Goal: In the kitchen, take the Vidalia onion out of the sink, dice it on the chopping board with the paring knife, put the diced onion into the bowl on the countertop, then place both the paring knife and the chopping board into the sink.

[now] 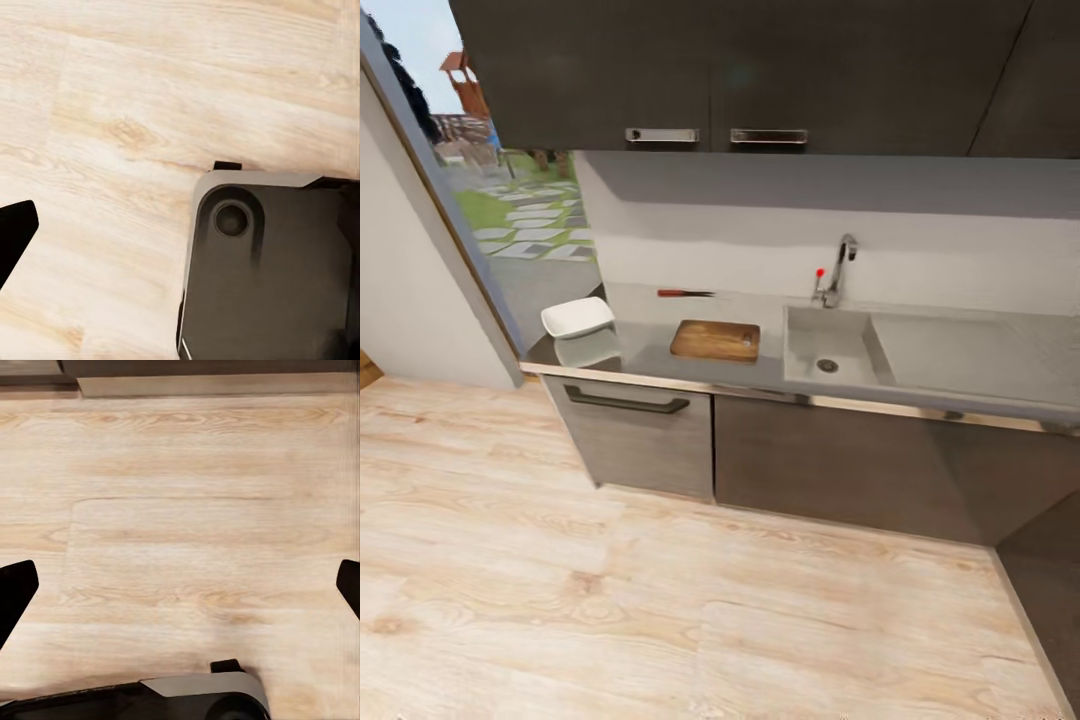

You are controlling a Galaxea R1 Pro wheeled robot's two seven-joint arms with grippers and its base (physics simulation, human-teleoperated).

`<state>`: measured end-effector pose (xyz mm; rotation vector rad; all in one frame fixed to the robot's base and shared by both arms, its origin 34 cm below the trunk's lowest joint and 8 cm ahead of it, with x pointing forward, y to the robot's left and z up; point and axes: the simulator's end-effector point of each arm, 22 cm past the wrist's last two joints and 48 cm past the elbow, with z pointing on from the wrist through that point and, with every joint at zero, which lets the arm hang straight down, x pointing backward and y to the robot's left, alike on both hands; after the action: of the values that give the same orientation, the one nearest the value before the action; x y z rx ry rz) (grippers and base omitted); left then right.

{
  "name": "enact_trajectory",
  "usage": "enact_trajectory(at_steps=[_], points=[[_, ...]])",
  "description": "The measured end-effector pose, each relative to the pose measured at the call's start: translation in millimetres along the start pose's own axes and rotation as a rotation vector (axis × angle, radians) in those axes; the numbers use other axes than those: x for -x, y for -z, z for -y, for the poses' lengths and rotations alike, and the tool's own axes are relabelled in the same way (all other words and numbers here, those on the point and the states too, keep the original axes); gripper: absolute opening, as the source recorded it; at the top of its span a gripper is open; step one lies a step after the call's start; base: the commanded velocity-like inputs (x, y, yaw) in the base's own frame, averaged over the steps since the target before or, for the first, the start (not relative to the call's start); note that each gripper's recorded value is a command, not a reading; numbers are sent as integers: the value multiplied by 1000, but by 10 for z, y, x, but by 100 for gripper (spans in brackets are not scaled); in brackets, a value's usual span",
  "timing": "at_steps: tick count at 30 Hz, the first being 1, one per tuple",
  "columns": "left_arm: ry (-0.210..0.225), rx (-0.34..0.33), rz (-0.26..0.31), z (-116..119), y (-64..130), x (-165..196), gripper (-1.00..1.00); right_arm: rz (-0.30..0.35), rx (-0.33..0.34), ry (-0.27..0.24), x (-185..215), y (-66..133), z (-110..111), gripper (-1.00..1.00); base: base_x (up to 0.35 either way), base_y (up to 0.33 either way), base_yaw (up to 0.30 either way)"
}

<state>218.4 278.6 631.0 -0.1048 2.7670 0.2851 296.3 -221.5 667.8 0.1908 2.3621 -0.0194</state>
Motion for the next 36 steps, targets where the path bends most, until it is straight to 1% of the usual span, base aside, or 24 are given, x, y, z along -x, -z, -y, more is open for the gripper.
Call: enact_trajectory(at_steps=[27,31,36], points=[[-1,0,-2,0,2,-9,100,0,0,0,0,0,0,100,-85,-341,0],[-1,0,-1,-5,1,-7,100,-1,7,-6,-6,6,-62,100,-84,-338,0],[-2,1,0,-18,-1,-4,100,-2,8,-10,-8,8,-82,100,-30,-175,0]])
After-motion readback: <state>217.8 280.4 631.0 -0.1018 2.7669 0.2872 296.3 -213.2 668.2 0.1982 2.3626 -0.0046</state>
